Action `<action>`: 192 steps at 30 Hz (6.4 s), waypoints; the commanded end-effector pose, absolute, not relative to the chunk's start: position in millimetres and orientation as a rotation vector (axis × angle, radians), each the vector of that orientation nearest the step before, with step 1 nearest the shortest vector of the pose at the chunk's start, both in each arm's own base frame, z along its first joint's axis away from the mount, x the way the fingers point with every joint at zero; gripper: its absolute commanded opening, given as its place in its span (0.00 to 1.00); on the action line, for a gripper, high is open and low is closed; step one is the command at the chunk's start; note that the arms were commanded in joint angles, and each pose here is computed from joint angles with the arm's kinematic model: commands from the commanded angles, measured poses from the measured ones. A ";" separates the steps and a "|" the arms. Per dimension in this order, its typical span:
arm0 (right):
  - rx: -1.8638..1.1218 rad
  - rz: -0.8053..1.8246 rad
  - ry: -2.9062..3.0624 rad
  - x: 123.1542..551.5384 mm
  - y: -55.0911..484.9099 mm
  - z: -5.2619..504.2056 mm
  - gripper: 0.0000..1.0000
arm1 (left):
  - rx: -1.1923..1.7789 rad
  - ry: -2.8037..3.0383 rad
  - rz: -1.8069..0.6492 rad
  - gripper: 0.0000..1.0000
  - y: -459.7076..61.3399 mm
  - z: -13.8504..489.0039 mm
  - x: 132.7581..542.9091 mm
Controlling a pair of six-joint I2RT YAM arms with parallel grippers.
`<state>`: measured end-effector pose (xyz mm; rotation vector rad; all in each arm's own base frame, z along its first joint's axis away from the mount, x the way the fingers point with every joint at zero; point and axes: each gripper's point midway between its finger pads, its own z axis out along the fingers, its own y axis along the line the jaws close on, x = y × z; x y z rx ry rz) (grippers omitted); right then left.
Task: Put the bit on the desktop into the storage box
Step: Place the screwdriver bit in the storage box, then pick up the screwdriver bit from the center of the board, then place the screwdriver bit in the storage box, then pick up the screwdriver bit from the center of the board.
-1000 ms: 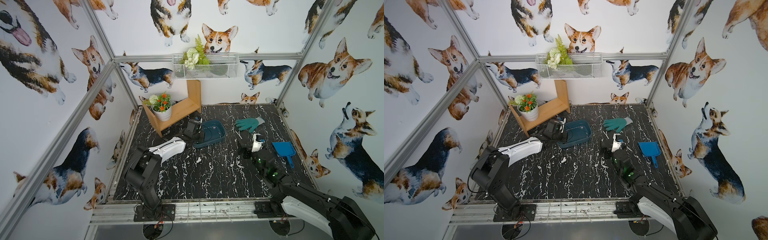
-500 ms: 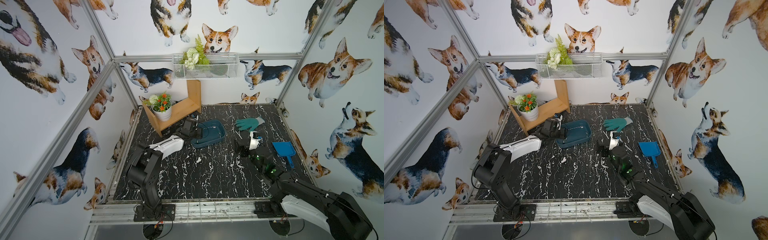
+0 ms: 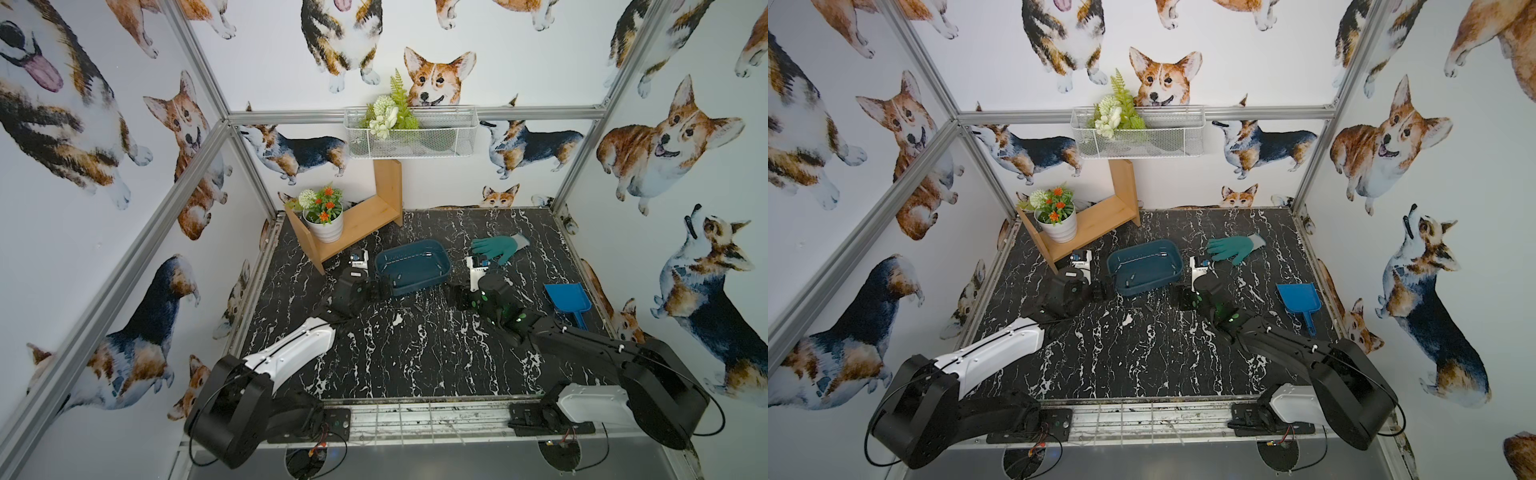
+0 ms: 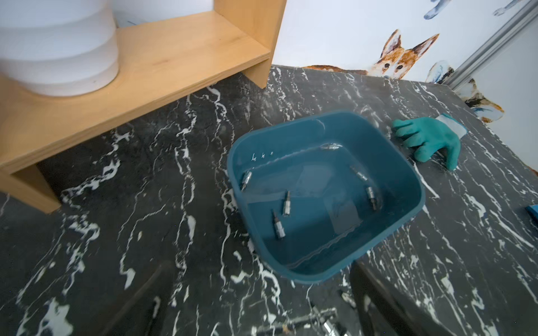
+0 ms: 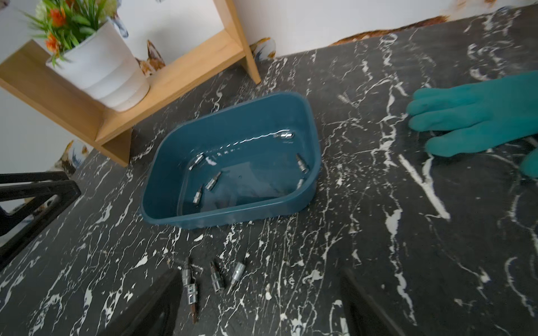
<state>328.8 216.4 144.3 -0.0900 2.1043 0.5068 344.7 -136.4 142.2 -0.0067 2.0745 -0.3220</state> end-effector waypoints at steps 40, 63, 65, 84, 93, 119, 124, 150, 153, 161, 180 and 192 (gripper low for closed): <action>-0.234 0.181 2.516 340.5 275.0 26.3 0.44 | -0.058 1.853 -0.287 1.00 -102.4 156.1 312.9; -0.276 0.074 2.581 331.4 260.8 14.3 0.22 | -0.060 1.853 -0.287 1.00 -102.4 156.1 313.2; -0.279 0.071 2.580 331.8 260.9 13.7 0.20 | -0.059 1.853 -0.286 1.00 -102.3 155.8 313.1; -0.279 0.151 2.452 341.9 265.7 76.2 0.14 | -0.054 1.856 -0.293 1.00 -103.7 154.5 313.0; -0.255 0.304 2.272 379.0 280.6 133.4 0.15 | -0.049 1.859 -0.293 1.00 -104.7 153.5 313.8; -0.302 0.363 2.186 449.8 310.3 146.4 0.54 | -0.032 1.870 -0.288 1.00 -107.3 150.6 316.3; -0.398 0.416 2.168 422.7 305.1 149.4 0.58 | -0.024 1.871 -0.294 1.00 -109.2 150.3 316.9; -0.675 0.461 2.327 331.6 315.8 74.3 0.56 | -0.144 1.928 -0.338 1.00 -85.1 130.6 328.2; -0.684 0.435 2.341 331.6 317.6 66.9 0.54 | -0.144 1.926 -0.338 1.00 -85.1 130.8 328.3; -0.683 0.374 2.387 332.4 312.8 49.2 0.46 | -0.138 1.937 -0.341 1.00 -86.7 127.5 329.0; -0.702 0.275 2.475 323.9 300.4 22.4 0.33 | -0.136 1.947 -0.340 1.00 -87.7 125.2 330.4; -0.718 0.197 2.490 322.3 296.9 18.7 0.19 | -0.134 1.945 -0.345 1.00 -88.2 125.8 330.3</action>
